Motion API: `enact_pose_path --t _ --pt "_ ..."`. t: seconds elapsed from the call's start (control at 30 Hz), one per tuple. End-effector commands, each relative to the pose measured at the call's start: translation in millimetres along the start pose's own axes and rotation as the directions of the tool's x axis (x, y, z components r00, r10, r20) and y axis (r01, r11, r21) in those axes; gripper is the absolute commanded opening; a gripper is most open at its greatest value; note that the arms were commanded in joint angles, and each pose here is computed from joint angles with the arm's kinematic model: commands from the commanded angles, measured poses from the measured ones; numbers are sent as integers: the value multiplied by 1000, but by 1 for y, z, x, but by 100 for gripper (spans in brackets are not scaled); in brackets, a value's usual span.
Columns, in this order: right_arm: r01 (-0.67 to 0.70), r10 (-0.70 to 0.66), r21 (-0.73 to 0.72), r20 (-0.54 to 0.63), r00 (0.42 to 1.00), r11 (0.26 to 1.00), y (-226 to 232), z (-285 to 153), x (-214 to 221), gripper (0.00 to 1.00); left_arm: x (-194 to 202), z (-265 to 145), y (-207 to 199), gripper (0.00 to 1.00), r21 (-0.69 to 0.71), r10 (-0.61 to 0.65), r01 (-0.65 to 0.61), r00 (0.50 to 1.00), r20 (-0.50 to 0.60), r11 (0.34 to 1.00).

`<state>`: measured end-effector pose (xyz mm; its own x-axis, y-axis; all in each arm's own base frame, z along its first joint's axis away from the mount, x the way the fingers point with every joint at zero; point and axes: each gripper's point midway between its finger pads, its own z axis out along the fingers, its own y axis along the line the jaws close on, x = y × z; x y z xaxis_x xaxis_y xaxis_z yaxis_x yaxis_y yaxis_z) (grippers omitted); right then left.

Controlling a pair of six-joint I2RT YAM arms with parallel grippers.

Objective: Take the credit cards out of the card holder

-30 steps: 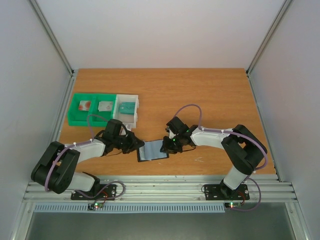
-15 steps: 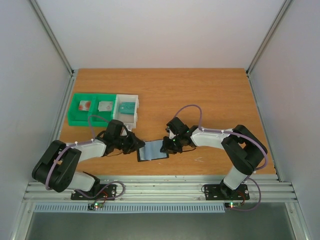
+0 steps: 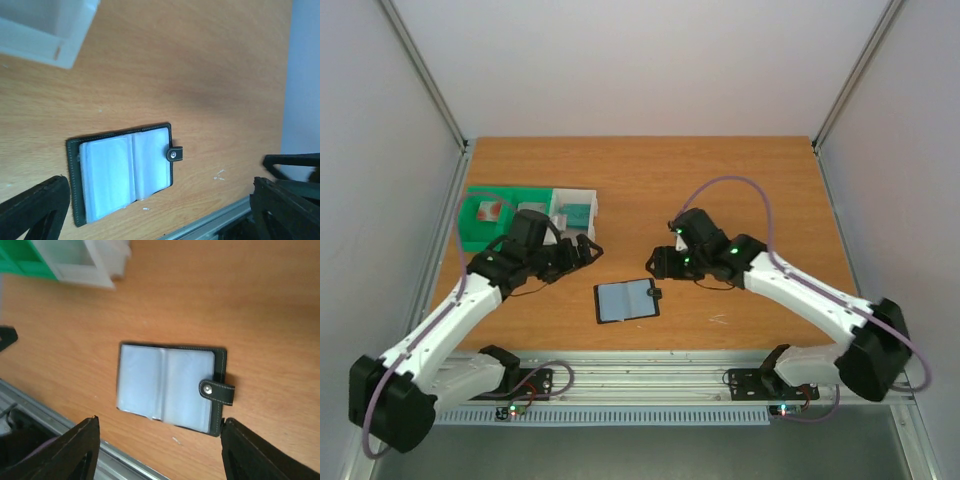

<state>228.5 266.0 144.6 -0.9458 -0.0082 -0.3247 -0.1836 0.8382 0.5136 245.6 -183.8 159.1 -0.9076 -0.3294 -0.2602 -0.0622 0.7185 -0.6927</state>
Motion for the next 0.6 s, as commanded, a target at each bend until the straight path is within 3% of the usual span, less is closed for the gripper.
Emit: enact_pose_path --t 0.0,0.13,0.33,0.57 --pt "57 -72 114 130 989 992 -7 -62 -17 72 -7 -50 0 99 -145 129 -119 990 63 982" --pt "66 -119 207 256 959 976 -10 -125 -32 98 -22 -103 -25 99 -174 235 -206 958 165 963" --pt "61 -151 233 391 908 971 -7 -195 -42 98 -25 -156 -69 99 -93 352 -339 899 261 936" --pt "51 -107 135 458 882 990 5 -219 -39 98 -18 -172 -87 99 -20 364 -375 885 291 927"
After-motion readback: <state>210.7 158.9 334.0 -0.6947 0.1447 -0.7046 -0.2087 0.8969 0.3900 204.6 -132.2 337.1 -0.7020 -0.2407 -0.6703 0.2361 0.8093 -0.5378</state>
